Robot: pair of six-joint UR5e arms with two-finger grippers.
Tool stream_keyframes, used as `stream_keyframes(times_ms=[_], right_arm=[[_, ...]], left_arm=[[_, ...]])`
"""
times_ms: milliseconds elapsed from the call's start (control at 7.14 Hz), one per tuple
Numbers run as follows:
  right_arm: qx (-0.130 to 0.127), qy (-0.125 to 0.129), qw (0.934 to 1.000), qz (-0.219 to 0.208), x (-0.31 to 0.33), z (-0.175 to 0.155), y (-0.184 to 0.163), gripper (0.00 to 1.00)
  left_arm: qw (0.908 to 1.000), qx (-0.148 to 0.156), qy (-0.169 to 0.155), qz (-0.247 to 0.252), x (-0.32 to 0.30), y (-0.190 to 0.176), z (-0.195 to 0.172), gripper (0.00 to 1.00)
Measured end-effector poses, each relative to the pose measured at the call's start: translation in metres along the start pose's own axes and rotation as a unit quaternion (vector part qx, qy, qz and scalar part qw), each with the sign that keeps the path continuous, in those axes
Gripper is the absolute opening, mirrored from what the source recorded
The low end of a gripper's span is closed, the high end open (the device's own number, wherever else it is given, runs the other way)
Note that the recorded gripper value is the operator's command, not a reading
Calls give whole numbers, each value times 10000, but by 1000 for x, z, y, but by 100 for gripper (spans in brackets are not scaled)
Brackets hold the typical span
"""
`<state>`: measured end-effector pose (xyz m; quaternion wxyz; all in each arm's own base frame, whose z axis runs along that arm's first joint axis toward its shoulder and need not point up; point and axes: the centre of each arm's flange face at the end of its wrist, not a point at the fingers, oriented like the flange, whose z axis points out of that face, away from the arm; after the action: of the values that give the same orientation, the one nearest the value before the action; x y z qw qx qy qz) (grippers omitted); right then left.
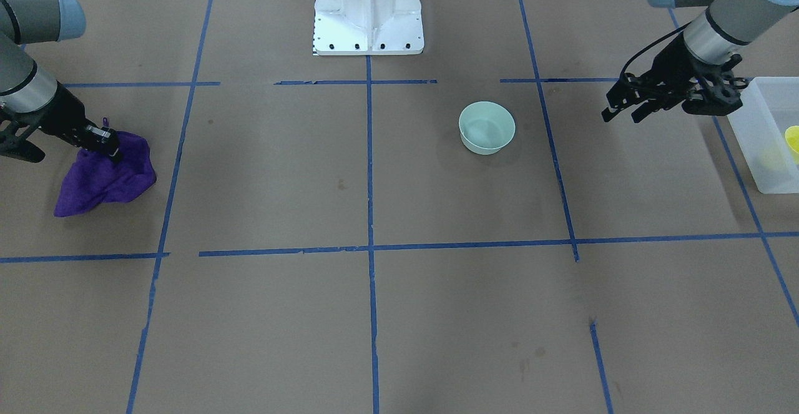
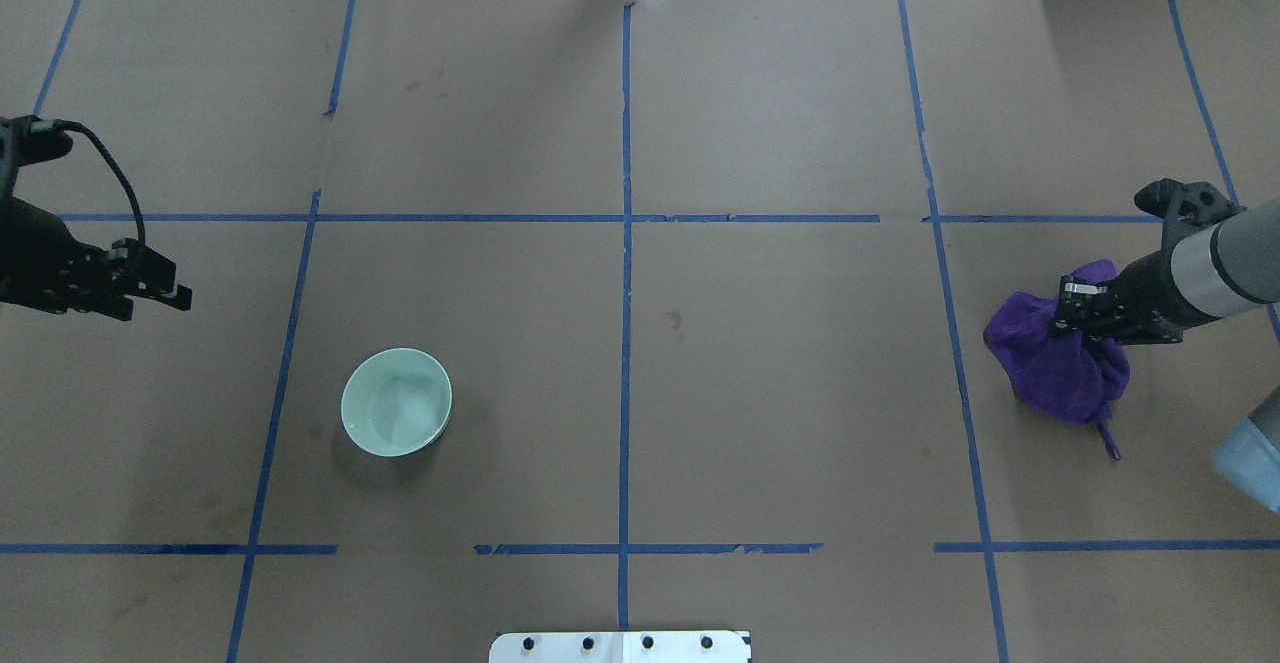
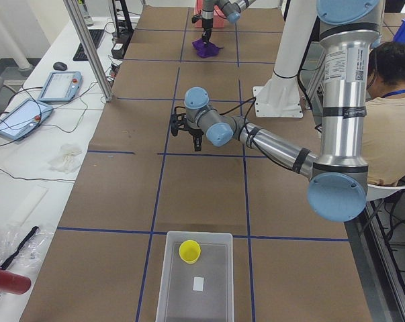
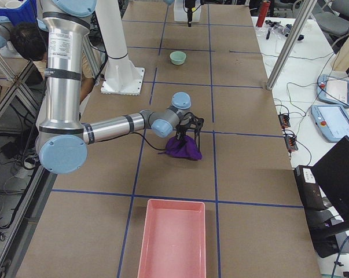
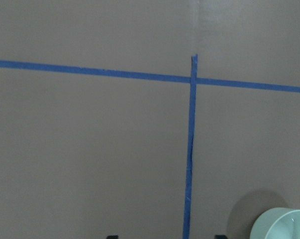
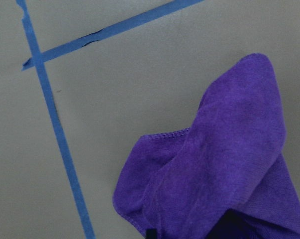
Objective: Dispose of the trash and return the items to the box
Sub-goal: 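Lift the purple cloth toward the pink bin while the left gripper grasps the green bowl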
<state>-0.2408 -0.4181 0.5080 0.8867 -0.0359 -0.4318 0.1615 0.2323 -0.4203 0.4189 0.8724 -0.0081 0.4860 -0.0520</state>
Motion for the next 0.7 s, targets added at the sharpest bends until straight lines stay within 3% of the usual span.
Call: stream_keyframes(times_ms=[140,420,700], right_arm=[[117,-64,9999,69,-1,-28,-10,0],[352,-346,9987,136,37,-114,-51,0],[675,-280,9973,38,101,-175,-82,0]], left_arm=[[9999,-9,-19,-146,22,11,23,73],[9991,87,-131,-384,71,20,79,73],[9982,86,-251,-529,101,35,121,74]])
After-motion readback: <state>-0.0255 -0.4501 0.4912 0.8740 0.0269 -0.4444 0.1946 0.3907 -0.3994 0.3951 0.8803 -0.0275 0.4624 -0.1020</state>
